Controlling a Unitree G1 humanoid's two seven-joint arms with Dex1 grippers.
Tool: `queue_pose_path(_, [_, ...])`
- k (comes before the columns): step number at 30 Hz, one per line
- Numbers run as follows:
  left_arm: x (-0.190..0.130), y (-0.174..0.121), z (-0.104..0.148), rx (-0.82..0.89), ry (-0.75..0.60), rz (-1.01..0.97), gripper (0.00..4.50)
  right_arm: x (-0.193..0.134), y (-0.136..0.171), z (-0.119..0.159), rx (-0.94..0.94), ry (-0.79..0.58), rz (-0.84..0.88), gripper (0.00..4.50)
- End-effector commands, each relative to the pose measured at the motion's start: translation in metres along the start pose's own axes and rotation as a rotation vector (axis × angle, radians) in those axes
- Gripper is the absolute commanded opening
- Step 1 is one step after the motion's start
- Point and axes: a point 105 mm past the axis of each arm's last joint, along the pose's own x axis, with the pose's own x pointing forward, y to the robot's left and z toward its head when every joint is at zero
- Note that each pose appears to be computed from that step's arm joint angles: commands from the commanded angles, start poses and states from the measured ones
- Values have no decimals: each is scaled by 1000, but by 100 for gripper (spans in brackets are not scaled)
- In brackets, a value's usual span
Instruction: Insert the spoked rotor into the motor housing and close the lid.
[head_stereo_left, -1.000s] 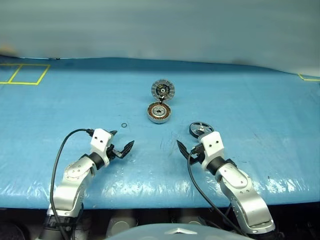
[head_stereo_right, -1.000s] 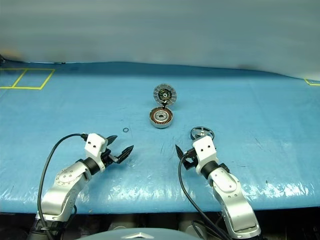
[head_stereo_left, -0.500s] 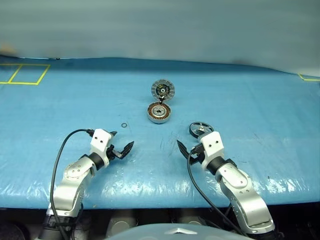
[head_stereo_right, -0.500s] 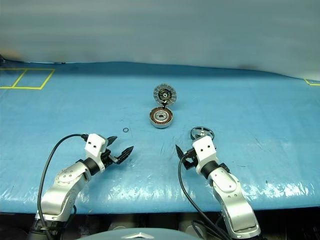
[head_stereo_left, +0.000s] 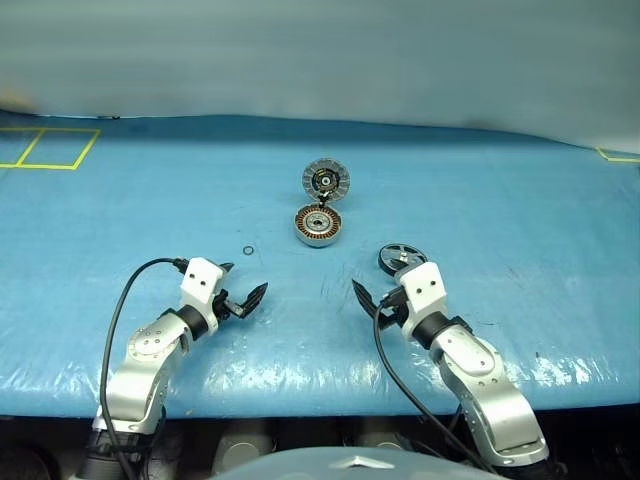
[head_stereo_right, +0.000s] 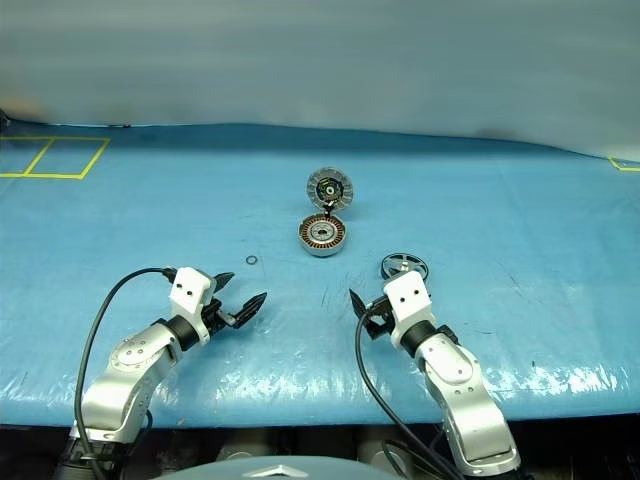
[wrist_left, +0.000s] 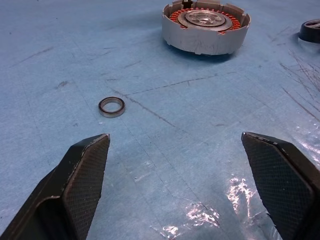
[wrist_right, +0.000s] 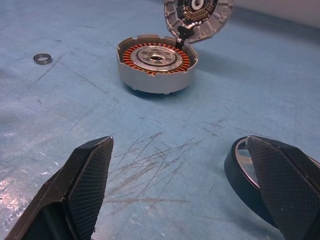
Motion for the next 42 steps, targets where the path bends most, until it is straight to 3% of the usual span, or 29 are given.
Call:
queue_pose_path(1, [0, -3, 18, 48, -55, -14, 450, 0, -1, 12, -16, -45, 0, 448])
queue_pose_path(10, [0, -4, 17, 47, -53, -13, 450, 1, -2, 13, -21, -26, 3, 448])
queue_pose_path(15, [0, -5, 16, 47, -52, -11, 450, 12, -11, 12, -61, 118, -13, 448])
queue_pose_path(19, [1, -6, 15, 47, -52, -12, 450, 22, -9, 24, -152, 206, 78, 448])
queue_pose_path(27, [4, -11, 17, 59, -67, -31, 450, 63, 5, 52, -393, 317, 292, 448])
queue_pose_path(32, [3, -17, 16, 74, -75, -59, 450, 97, 24, 72, -527, 311, 387, 448])
queue_pose_path(42, [-1, -23, 10, 52, -76, -60, 450, 143, 32, 67, -647, 356, 433, 448])
